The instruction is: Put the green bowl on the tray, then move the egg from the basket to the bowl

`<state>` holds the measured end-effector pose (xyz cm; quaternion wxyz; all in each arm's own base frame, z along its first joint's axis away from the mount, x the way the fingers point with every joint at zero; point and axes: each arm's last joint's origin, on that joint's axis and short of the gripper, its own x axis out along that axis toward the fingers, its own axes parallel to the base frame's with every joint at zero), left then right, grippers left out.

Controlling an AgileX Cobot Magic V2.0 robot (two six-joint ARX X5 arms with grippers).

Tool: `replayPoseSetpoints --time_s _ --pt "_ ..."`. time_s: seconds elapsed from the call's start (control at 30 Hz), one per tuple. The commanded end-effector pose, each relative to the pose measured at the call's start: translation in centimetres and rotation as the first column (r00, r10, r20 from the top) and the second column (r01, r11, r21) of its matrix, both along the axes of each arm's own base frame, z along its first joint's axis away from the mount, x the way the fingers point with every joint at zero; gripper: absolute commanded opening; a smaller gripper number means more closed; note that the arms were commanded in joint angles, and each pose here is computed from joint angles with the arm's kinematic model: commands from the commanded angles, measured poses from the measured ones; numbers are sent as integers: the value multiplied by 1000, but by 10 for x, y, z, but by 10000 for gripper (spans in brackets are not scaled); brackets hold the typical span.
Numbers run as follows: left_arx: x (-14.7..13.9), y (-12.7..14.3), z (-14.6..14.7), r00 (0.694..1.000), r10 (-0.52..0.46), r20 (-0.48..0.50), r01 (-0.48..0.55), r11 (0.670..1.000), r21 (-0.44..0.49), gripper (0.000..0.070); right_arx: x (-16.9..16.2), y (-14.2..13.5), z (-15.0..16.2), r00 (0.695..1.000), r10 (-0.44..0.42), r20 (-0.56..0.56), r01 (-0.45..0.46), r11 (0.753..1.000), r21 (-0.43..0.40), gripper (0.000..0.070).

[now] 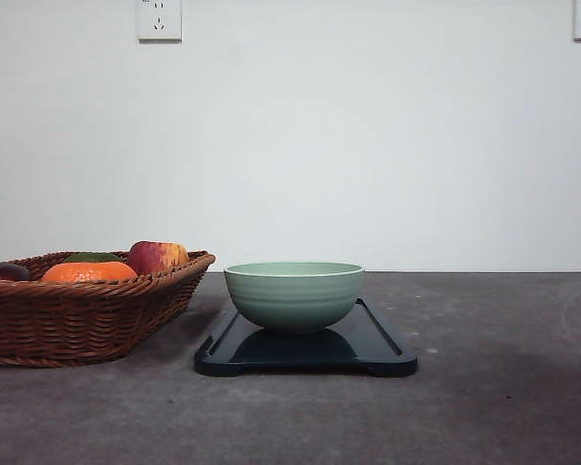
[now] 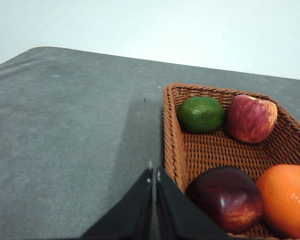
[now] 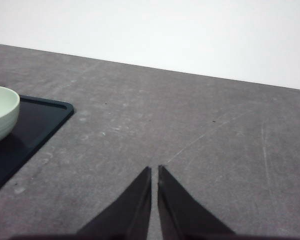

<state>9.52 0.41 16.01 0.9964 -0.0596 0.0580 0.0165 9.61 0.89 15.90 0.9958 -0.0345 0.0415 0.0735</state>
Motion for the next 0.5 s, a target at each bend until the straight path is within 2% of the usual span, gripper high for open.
replayPoseSetpoints --time_s 0.0,0.47 --pt "1 0 -5 1000 1 -8 -1 1000 18 0 0 0 0 1000 -6 5 6 1000 17 15" --pt "1 0 -5 1000 1 -7 -1 1000 18 0 0 0 0 1000 -6 5 6 1000 17 15"
